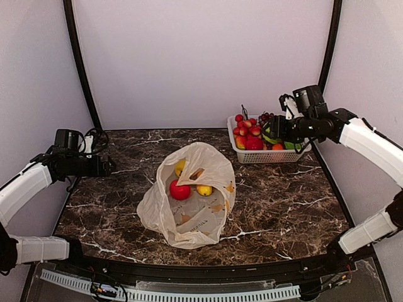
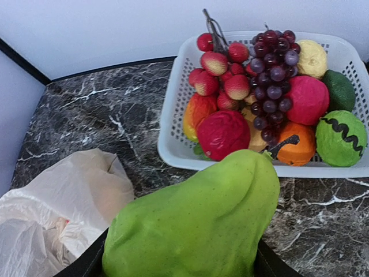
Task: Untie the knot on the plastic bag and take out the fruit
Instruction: Place the fake fruit in the bin, then hold the bag opening of the takeout bag, then reach into the gripper in the takeout bag, then pick up the fake fruit from the takeout bag, then place the fake fruit in the bin.
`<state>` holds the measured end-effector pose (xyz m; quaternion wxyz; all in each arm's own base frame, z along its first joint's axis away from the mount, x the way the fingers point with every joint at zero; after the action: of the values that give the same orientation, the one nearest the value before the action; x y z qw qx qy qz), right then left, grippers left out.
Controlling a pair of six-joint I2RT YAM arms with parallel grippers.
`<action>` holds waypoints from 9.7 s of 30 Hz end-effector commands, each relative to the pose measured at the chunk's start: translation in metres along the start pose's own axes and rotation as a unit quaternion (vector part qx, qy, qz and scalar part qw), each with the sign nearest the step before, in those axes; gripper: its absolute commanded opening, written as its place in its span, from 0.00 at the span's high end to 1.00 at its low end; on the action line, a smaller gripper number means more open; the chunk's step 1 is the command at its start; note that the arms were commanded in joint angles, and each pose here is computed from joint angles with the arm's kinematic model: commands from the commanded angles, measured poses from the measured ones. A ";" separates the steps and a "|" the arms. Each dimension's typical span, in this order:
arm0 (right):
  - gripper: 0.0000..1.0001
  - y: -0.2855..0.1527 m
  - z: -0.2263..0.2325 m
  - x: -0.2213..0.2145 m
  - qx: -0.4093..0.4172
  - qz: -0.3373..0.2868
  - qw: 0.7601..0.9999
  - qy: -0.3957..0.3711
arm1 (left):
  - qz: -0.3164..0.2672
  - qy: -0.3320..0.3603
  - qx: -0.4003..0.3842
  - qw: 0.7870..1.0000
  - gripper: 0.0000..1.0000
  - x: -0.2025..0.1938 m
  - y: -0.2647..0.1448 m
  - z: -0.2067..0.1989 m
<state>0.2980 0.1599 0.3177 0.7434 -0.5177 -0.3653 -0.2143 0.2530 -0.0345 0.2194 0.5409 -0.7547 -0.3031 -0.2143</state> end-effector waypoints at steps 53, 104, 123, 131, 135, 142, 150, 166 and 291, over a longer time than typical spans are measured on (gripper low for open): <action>0.15 0.107 -0.116 0.050 -0.075 -0.040 0.995 0.043 | -0.023 0.047 0.097 0.994 0.10 0.014 -0.009 0.015; 0.37 0.004 0.205 -0.137 0.254 0.061 0.960 -0.100 | 0.114 -0.026 -0.182 0.976 0.68 -0.091 -0.042 -0.197; 0.20 0.087 0.236 -0.154 0.154 0.071 0.979 -0.110 | 0.110 -0.008 -0.179 0.978 0.99 -0.095 -0.048 -0.186; 0.14 0.129 0.240 -0.144 0.123 0.051 0.983 -0.125 | 0.111 -0.010 -0.178 0.978 0.99 -0.100 -0.044 -0.182; 0.14 0.149 0.239 -0.137 0.115 0.051 0.985 -0.121 | 0.111 -0.011 -0.181 0.977 0.99 -0.102 -0.042 -0.182; 0.11 0.178 0.246 -0.135 0.098 0.043 0.983 -0.152 | 0.101 -0.018 -0.191 0.976 0.99 -0.102 -0.043 -0.179; 0.09 0.205 0.247 -0.143 0.082 0.051 0.978 -0.187 | 0.110 -0.022 -0.194 0.975 0.99 -0.106 -0.040 -0.179; 0.35 0.218 0.252 -0.142 0.086 0.064 0.974 -0.198 | 0.114 -0.027 -0.182 0.976 0.99 -0.109 -0.037 -0.176; 0.15 0.224 -0.042 0.048 -0.122 0.030 0.987 -0.105 | -0.055 -0.023 0.064 0.996 0.01 0.026 -0.007 0.017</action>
<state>0.4937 0.2115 0.2129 0.6472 -0.6228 -0.4032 -0.1755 0.2678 -0.0115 0.2397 0.5675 -0.7012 -0.3785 -0.2076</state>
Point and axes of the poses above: each gripper's point midway between its finger pads, its own y axis out along the fingers, its own z axis along the line the jaws close on, x = y × z, the point moved 8 cm from there along -y, back along the fingers, and after that the axes turned 9 degrees about -y, right-handed, at the moved point
